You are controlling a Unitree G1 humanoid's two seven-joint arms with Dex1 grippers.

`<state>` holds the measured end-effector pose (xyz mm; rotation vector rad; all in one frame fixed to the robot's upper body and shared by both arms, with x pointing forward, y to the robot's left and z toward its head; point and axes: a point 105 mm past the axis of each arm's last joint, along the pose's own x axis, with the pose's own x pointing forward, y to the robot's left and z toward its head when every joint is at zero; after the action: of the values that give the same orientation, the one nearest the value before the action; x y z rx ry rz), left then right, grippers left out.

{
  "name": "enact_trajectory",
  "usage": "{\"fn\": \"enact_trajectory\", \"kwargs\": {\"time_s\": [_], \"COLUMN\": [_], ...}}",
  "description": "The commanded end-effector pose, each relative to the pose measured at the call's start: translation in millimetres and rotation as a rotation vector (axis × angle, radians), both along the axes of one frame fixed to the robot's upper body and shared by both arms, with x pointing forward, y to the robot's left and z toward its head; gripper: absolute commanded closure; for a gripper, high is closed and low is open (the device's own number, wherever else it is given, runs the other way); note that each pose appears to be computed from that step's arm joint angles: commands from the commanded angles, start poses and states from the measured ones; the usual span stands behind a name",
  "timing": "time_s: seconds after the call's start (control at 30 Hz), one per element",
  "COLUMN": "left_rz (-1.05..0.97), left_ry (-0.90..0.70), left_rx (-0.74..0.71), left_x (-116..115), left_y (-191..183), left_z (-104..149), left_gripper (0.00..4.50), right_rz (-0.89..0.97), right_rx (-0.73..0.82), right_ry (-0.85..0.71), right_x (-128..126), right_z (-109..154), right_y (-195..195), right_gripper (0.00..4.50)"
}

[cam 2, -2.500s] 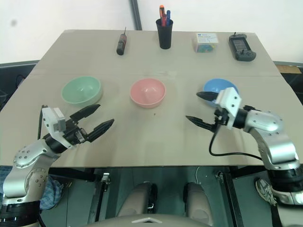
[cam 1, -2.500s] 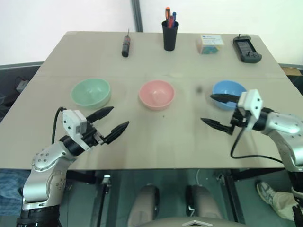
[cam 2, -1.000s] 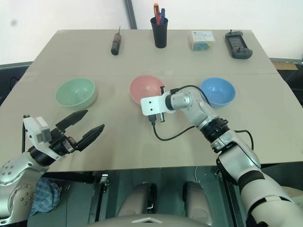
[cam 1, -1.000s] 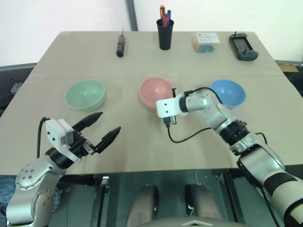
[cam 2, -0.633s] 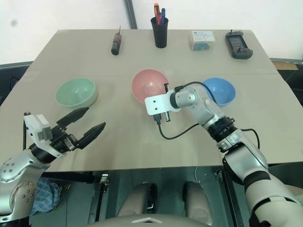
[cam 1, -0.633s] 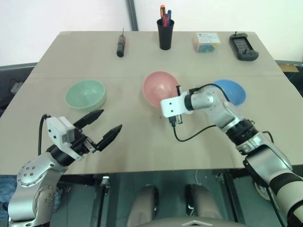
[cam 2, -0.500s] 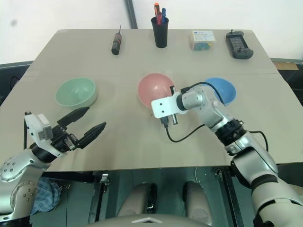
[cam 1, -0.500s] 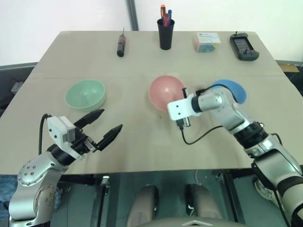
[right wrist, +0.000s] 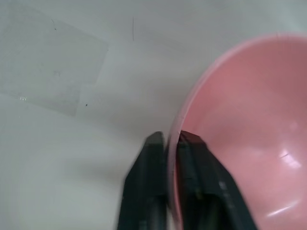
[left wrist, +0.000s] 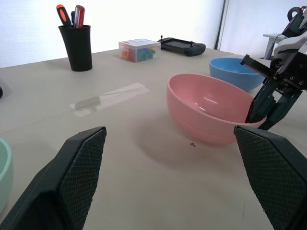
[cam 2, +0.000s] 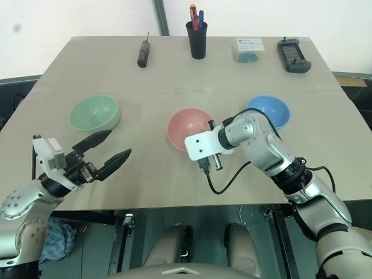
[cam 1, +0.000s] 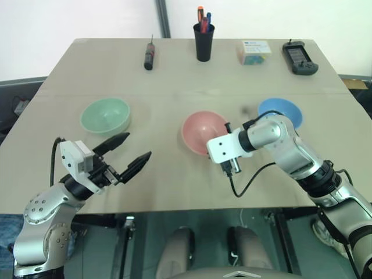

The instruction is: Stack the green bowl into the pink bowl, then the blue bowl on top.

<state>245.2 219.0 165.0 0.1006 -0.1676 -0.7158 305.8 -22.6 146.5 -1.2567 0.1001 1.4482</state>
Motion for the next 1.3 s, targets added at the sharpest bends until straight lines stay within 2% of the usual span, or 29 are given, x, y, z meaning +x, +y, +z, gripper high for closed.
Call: {"fn": "enact_trajectory", "kwargs": {"time_s": [0.03, 0.23, 0.27, 0.33, 0.4, 0.6, 0.73, 1.03, 1.3], "left_rz": [-0.014, 0.005, 0.032, 0.103, 0.183, 0.282, 0.395, 0.517, 0.504], "left_ry": [-0.033, -0.053, -0.051, -0.03, 0.058, 0.049, 0.049, 0.152, 0.182], "left_rx": [0.02, 0.035, 0.047, 0.084, 0.139, 0.253, 0.432, 0.512, 0.605], "left_x": [-0.5, 7.1, 11.8, 23.6, 35.4, 58.7, 79.2, 95.9, 105.6], "left_y": [-0.7, -0.9, 0.6, 6.2, 14.9, 23.1, 33.3, 51.1, 63.2], "left_z": [6.6, 11.7, 12.8, 12.0, 4.1, 11.8, 12.3, 1.4, -18.2], "left_gripper": [0.0, 0.0, 0.0, 0.0, 0.0, 0.0, 0.0, 0.0, 0.0], "right_rz": [0.002, -0.034, -0.049, -0.079, -0.104, -0.169, -0.224, -0.325, -0.386], "right_rx": [0.021, 0.096, 0.137, 0.23, 0.313, 0.538, 0.643, 0.764, 0.769], "right_ry": [-0.036, -0.019, 0.013, 0.096, 0.146, 0.22, 0.254, 0.251, 0.222], "right_x": [-0.7, -3.0, -6.2, -13.8, -16.8, -18.9, -19.6, -21.8, -24.3], "right_z": [8.8, 25.3, 32.8, 49.0, 63.9, 103.9, 122.0, 147.3, 145.3], "right_y": [1.7, -4.5, -7.5, -14.4, -20.0, -32.8, -48.0, -82.4, -92.4], "right_gripper": [2.54, 0.78, 0.31, 0.02, 0.02, 0.02, 0.02, 0.02, 0.02]}}
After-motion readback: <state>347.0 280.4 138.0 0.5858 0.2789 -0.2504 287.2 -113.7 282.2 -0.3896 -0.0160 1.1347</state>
